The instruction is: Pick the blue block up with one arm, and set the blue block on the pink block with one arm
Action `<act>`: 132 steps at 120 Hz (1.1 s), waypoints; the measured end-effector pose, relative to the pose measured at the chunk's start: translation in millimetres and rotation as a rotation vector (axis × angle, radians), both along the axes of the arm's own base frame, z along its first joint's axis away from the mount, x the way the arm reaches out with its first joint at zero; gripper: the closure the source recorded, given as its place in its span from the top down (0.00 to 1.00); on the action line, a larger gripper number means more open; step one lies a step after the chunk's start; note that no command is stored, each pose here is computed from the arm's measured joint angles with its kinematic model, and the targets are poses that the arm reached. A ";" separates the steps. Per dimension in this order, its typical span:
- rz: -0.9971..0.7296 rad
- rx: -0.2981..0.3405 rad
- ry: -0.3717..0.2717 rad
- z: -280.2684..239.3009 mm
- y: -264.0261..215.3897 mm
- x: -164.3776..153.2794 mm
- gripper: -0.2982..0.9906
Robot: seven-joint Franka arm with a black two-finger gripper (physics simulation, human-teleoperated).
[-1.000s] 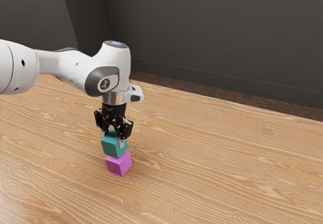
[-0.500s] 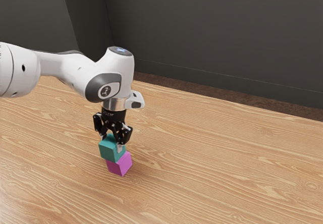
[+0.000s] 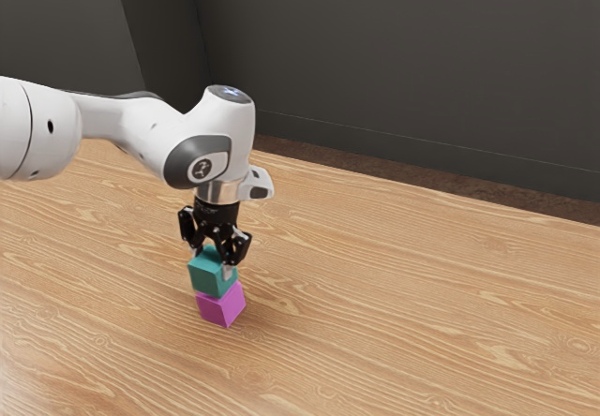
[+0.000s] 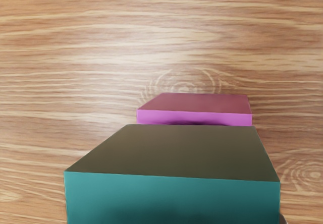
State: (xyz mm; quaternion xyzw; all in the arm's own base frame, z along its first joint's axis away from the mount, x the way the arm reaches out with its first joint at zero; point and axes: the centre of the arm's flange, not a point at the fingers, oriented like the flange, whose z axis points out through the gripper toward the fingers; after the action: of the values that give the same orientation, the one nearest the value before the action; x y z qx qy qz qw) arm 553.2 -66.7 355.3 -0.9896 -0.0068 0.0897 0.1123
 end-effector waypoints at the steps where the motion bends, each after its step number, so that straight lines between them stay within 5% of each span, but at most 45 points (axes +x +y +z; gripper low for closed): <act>1: 0.000 0.000 0.000 0.0 0.1 0.0 0.39; 21: 0.003 0.000 -0.001 0.1 0.1 0.1 0.39; 39: 0.002 -0.011 0.002 0.0 -2.9 -0.4 0.59; 65: -0.003 -0.020 0.002 1.5 -4.3 -0.2 0.70; 103: 0.017 -0.065 -0.188 124.1 28.8 -1.1 0.75; 132: 0.029 -0.130 -0.178 133.4 54.5 -8.1 0.76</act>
State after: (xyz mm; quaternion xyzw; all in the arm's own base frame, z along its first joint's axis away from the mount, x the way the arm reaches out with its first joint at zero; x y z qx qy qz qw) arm 545.1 -12.2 488.7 -0.9986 -0.0254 0.0035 0.0455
